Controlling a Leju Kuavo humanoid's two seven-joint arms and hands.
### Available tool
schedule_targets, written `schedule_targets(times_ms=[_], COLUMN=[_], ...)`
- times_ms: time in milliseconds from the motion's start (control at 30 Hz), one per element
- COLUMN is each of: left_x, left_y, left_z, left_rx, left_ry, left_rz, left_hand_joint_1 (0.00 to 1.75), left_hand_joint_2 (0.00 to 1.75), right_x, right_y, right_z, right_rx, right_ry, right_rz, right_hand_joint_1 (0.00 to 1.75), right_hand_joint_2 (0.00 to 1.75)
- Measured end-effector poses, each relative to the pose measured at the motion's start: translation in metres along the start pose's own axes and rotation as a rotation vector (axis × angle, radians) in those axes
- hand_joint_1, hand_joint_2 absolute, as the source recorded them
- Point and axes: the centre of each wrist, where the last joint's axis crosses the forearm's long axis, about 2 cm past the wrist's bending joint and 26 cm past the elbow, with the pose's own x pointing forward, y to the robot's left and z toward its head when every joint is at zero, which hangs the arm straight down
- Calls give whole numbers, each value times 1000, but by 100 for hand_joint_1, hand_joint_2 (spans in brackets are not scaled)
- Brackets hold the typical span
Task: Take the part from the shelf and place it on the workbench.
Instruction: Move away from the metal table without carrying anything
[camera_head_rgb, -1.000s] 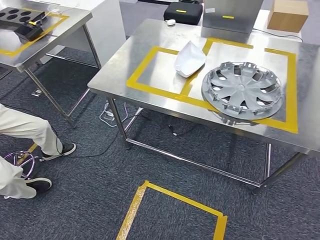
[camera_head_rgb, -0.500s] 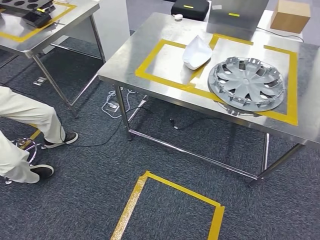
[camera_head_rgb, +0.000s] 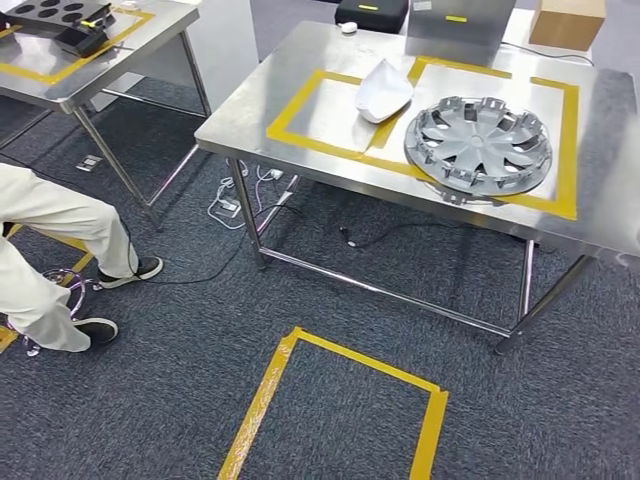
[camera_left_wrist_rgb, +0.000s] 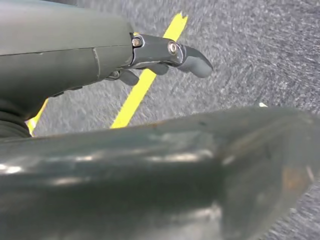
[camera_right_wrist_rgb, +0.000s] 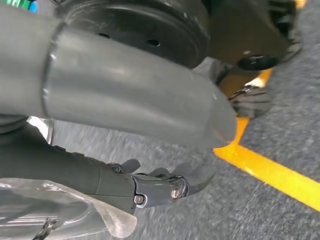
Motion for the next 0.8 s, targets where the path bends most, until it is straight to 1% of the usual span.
schedule_targets(times_ms=[100, 233, 800], left_x=[1, 2, 5], left_y=[1, 3, 7], left_z=[-1, -2, -6], left_rx=[-1, -1, -1], left_ry=[-4, -8, -5], left_rz=[-15, -26, -49], left_hand_joint_1=[0, 0, 0], left_hand_joint_2=[0, 0, 0], right_x=[4, 5, 6], right_y=[2, 3, 7], right_z=[0, -1, 0], right_rx=[15, 33, 68], right_ry=[2, -4, -5], right_rz=[69, 120, 214], right_hand_joint_1=[0, 0, 0], right_hand_joint_2=[0, 0, 0])
